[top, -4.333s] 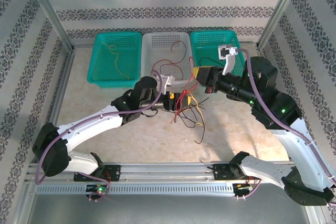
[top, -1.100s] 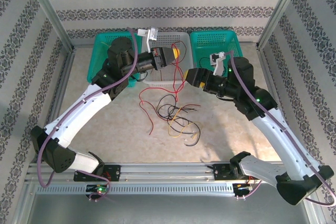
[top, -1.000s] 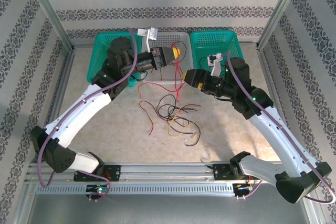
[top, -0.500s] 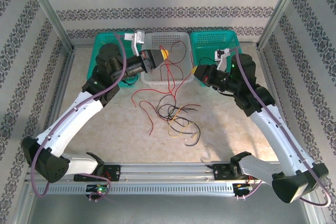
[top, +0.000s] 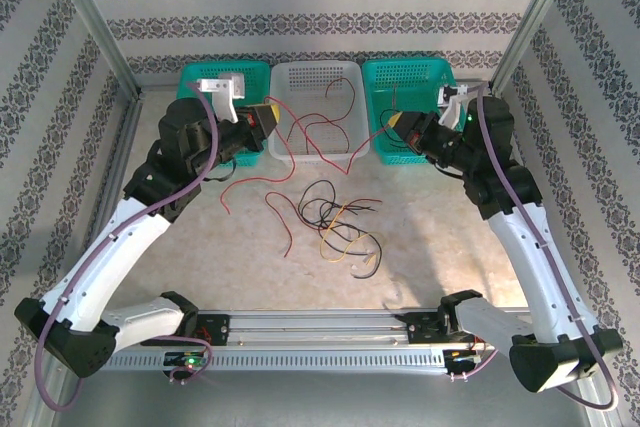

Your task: Untangle the cables

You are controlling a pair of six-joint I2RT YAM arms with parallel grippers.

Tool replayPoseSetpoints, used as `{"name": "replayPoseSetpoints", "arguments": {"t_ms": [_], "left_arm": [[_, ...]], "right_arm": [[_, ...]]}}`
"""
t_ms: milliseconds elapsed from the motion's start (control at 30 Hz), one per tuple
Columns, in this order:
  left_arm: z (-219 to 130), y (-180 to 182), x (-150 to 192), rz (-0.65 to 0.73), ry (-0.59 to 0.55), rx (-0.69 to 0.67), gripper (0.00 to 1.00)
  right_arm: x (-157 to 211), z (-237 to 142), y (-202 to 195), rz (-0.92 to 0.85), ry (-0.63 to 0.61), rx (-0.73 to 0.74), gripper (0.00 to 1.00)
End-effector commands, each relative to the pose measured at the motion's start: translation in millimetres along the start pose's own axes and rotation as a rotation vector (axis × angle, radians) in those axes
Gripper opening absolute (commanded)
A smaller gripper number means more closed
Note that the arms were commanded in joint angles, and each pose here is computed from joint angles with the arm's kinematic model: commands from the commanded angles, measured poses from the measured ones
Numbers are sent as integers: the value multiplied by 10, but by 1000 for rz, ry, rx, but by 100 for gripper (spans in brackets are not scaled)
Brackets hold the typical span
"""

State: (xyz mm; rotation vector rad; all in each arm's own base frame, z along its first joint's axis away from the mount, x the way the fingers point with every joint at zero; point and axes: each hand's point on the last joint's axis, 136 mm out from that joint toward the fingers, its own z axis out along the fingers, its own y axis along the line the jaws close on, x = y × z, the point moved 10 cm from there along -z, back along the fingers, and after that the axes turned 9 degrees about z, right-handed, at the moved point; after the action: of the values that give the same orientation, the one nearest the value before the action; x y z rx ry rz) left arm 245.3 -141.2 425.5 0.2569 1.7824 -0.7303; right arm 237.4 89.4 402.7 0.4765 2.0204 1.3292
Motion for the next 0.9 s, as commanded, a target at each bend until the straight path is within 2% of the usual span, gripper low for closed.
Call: {"name": "replayPoseSetpoints", "arguments": {"t_ms": [0, 33, 133, 167, 300, 333, 467, 600, 733, 867], "left_arm": [[-57, 80, 62, 71, 53, -82, 0], [-52, 72, 48, 67, 58, -75, 0], [-16, 21, -6, 49, 72, -29, 0], [-5, 7, -26, 43, 73, -14, 0], [54, -14, -65, 33, 78, 9, 0], [86, -4, -60, 30, 83, 6, 0], [234, 25, -56, 12, 108, 3, 0], [503, 107, -159, 1, 110, -42, 0], [954, 231, -298, -26, 88, -73, 0], [1444, 363, -415, -36, 74, -109, 0]], "right_arm": [[-29, 1, 106, -44, 20, -26, 0], [-22, 12, 130, -62, 30, -20, 2], [77, 33, 256, -173, 63, 21, 33], [131, 50, 312, -218, 82, 34, 41], [356, 134, 540, -355, 153, 14, 52], [410, 169, 587, -378, 171, 2, 63], [554, 315, 698, -437, 217, -4, 65], [472, 316, 569, -413, 136, 138, 59], [426, 246, 293, -301, 132, 201, 57], [529, 87, 53, -267, 135, 253, 57]]}}
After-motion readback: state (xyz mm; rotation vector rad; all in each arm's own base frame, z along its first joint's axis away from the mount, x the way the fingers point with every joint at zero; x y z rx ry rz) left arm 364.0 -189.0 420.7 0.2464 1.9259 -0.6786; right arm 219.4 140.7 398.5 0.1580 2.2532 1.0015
